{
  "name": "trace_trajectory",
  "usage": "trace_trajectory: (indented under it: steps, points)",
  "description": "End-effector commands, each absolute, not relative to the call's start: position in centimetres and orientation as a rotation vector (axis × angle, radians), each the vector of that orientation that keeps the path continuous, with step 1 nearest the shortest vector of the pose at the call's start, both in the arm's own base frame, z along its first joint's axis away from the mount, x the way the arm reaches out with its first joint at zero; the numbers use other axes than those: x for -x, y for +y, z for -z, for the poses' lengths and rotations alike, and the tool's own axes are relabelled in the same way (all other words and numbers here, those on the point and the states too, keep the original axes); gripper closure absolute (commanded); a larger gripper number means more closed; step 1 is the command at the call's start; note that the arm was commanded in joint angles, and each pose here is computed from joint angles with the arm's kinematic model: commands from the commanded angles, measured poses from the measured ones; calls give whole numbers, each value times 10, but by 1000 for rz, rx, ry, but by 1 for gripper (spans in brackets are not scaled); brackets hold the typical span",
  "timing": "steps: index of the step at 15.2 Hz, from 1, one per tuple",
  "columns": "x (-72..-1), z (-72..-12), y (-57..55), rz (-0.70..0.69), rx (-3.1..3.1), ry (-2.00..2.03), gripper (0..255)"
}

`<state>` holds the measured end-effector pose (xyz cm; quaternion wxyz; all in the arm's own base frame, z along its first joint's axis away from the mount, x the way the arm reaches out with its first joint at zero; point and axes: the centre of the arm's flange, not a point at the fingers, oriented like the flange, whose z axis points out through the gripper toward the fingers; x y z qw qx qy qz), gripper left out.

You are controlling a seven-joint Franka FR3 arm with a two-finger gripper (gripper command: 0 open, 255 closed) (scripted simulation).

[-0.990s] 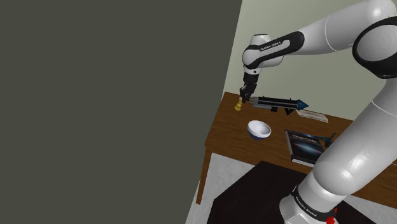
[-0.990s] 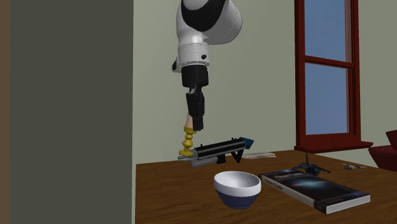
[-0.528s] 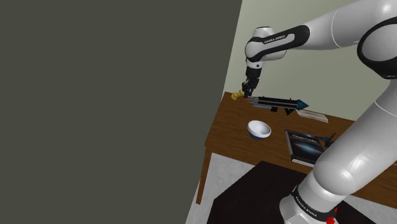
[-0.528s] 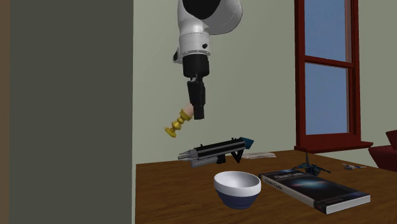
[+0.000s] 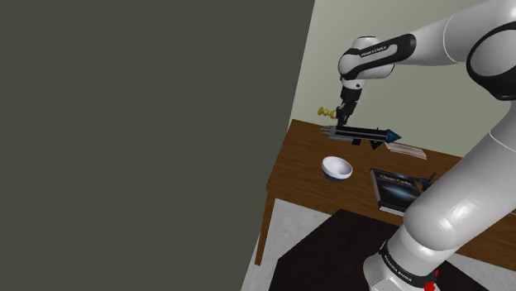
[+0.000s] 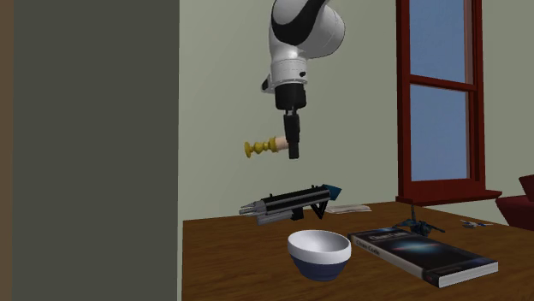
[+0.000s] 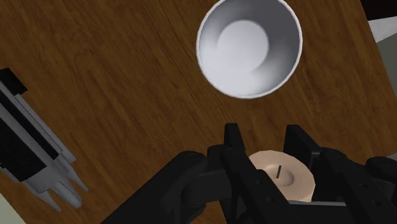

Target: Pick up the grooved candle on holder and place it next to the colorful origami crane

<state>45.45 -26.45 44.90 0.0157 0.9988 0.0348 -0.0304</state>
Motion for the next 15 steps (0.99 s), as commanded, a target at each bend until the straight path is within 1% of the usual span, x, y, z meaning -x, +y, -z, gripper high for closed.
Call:
trace_trajectory:
  steps: [1, 15]
  points:
    - [-444, -449, -289, 95, -3107, 111, 255]
    - [-363, -450, -455, 95, -3107, 111, 255]
